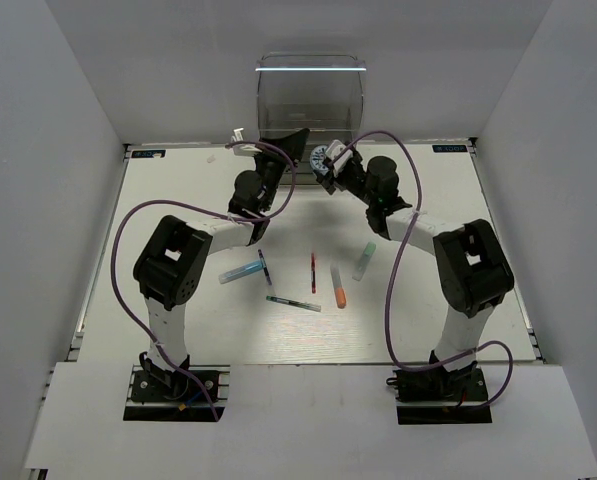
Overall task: Sort the stationery into containers
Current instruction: Place the stationery into the container
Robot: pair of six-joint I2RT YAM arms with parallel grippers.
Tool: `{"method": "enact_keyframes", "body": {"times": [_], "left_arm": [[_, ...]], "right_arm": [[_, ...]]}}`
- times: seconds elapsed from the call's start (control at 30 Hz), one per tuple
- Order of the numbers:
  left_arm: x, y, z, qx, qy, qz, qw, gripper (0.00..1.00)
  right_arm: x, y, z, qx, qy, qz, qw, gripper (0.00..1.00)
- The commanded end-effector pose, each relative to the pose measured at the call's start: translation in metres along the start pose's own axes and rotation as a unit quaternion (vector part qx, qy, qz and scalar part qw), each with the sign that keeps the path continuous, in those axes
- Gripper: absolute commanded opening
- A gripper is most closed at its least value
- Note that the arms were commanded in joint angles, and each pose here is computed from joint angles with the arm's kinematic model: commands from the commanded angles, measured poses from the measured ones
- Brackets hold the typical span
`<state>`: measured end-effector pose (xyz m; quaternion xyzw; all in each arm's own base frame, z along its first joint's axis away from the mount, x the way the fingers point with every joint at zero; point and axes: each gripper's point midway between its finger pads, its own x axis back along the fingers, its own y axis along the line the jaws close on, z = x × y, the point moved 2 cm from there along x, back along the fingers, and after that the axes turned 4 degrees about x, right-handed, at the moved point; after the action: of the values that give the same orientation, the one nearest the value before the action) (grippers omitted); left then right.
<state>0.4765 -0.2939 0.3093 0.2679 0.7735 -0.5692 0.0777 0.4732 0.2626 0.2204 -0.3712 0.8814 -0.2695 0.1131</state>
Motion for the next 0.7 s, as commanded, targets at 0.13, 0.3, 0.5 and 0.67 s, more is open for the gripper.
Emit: {"method": "enact_keyframes", "body": {"times": [0.13, 0.3, 0.5, 0.67], "left_arm": [[-0.014, -0.064, -0.036, 0.004, -0.041, 0.069, 0.997, 0.35], [-0.016, -0.068, -0.037, 0.004, -0.043, 0.073, 0.996, 0.35], [-0.016, -0.068, -0.037, 0.004, -0.043, 0.073, 0.996, 0.35], [-0.016, -0.068, -0.037, 0.004, -0.043, 0.073, 0.996, 0.35]], "right_arm": [[-0.014, -0.063, -0.05, 0.059, -0.093, 0.102, 0.989, 0.02], [-0.024, -0.078, -0.05, 0.075, -0.1, 0.141, 0.982, 0.0], [-0.03, -0.087, -0.048, 0.086, -0.105, 0.165, 0.977, 0.0], [-0.035, -0.092, -0.041, 0.093, -0.103, 0.184, 0.973, 0.0]]}}
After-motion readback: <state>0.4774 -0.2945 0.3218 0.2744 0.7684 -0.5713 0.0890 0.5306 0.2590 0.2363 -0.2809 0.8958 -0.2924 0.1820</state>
